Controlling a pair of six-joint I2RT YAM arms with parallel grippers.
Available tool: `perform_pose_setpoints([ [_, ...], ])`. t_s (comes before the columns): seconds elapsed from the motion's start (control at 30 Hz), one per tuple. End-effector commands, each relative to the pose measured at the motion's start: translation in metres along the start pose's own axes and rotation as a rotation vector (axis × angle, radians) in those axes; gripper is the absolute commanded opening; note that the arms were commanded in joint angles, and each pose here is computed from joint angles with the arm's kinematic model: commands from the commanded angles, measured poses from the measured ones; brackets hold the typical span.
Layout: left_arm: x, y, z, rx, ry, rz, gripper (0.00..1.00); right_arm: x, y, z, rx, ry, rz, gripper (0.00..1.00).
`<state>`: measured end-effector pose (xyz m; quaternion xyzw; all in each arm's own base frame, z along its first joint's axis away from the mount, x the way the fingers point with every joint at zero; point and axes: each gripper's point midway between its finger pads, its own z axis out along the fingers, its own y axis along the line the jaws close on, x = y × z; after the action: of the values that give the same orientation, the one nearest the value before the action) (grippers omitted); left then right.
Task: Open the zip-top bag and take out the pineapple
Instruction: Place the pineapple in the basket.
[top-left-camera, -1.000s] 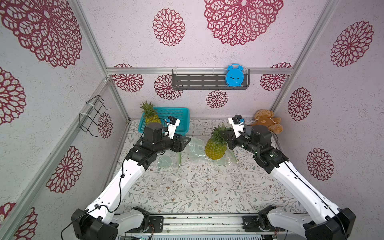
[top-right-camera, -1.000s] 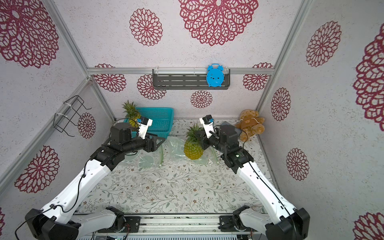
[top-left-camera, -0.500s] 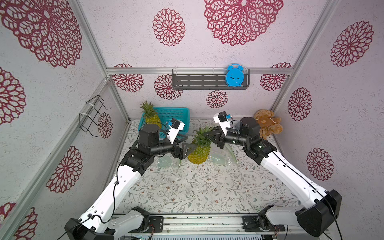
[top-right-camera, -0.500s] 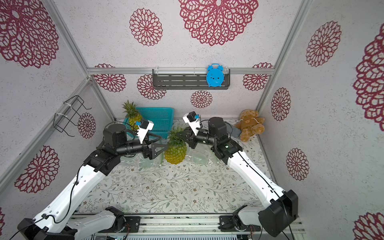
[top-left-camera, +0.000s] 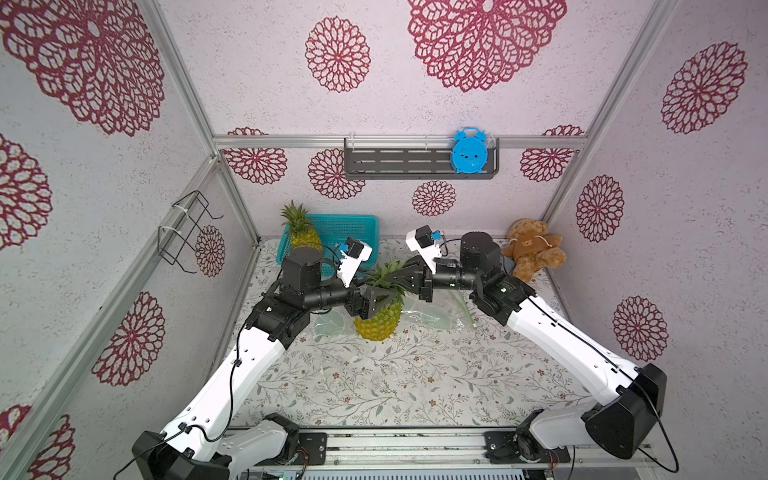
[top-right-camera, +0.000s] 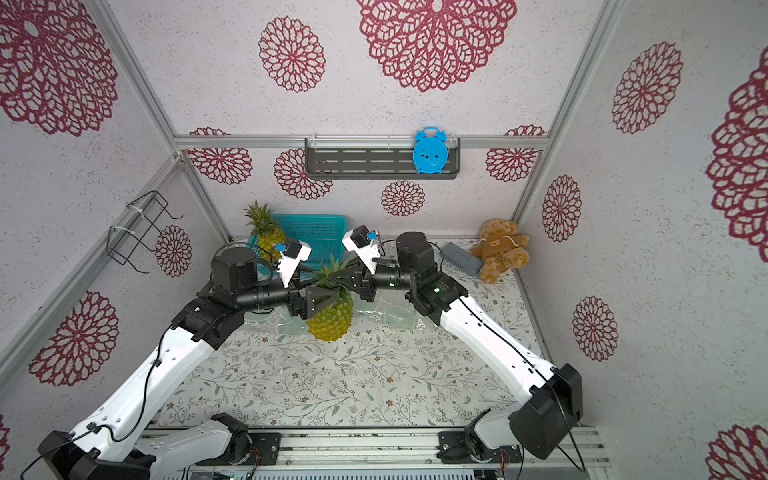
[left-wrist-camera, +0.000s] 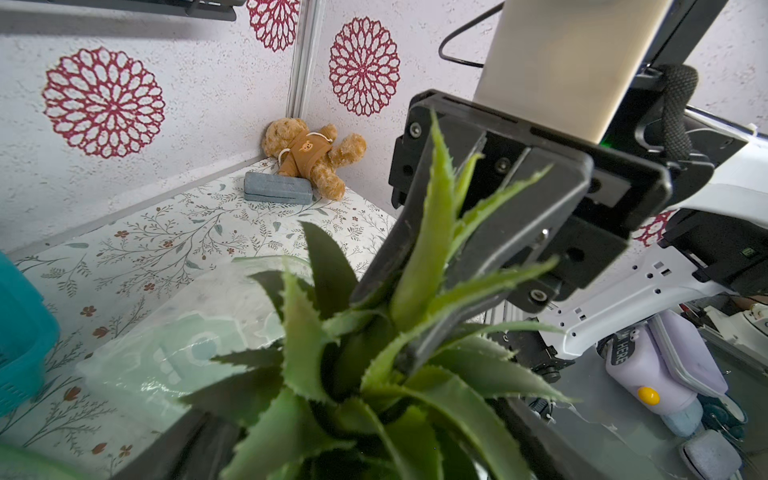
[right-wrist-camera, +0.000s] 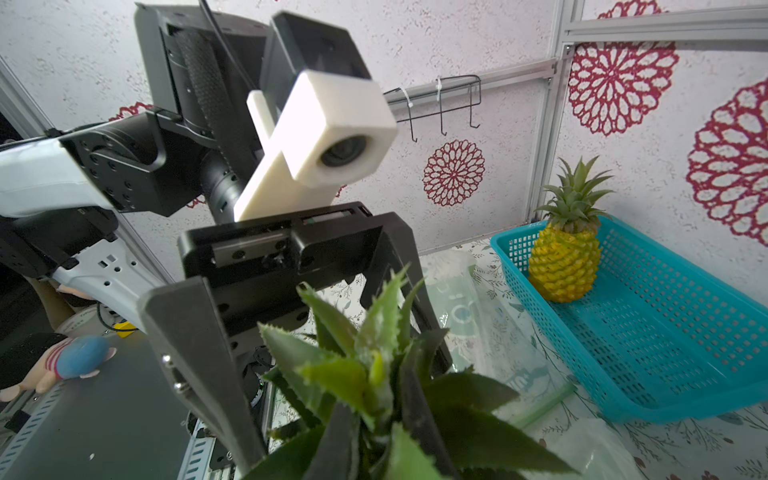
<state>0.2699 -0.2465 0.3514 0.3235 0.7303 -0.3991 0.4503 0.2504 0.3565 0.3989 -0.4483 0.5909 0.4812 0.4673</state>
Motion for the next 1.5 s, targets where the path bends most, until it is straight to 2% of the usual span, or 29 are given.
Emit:
perform_pose_setpoints([
  [0.0, -0.002, 0.003, 0.004, -0.008, -0.005, 0.027, 0.89, -0.063, 0.032, -0.011, -0.073, -0.153, -0.134, 0.0],
  [0.13, -0.001, 0.004, 0.008, -0.01, 0.001, 0.028, 0.81, -0.061, 0.035, -0.005, -0.089, -0.144, -0.127, 0.0],
  [0.27, -0.002, 0.004, 0.012, -0.005, 0.004, 0.028, 0.62, -0.061, 0.037, -0.001, -0.097, -0.14, -0.123, 0.0],
  [0.37, -0.001, 0.005, 0.015, -0.007, 0.009, 0.025, 0.34, -0.06, 0.037, 0.0, -0.095, -0.139, -0.126, 0.0],
  [0.47, -0.002, 0.007, 0.016, -0.017, 0.004, 0.018, 0.0, -0.058, 0.034, 0.001, -0.075, -0.134, -0.12, 0.0],
  [0.73, -0.02, 0.001, 0.005, -0.021, -0.108, 0.016, 0.0, -0.051, 0.022, -0.004, 0.015, -0.142, -0.122, 0.0],
  [0.83, -0.021, 0.004, 0.004, -0.047, -0.11, 0.011, 0.0, -0.05, 0.015, -0.01, 0.084, -0.151, -0.137, 0.09],
  [0.97, -0.025, 0.01, 0.001, -0.09, -0.124, 0.004, 0.0, -0.051, 0.002, -0.023, 0.206, -0.169, -0.159, 0.26],
  [1.07, -0.032, 0.022, -0.002, -0.161, -0.151, -0.012, 0.0, -0.054, -0.015, -0.042, 0.366, -0.207, -0.178, 0.4],
  [1.17, -0.04, 0.036, -0.006, -0.249, -0.181, -0.026, 0.0, -0.054, -0.032, -0.068, 0.544, -0.255, -0.181, 0.49],
  [1.33, -0.056, 0.072, -0.014, -0.448, -0.244, -0.064, 0.0, -0.043, -0.053, -0.111, 0.792, -0.306, -0.155, 0.52],
  [1.47, -0.07, 0.107, -0.022, -0.634, -0.293, -0.091, 0.0, -0.033, -0.054, -0.131, 0.869, -0.325, -0.144, 0.53],
])
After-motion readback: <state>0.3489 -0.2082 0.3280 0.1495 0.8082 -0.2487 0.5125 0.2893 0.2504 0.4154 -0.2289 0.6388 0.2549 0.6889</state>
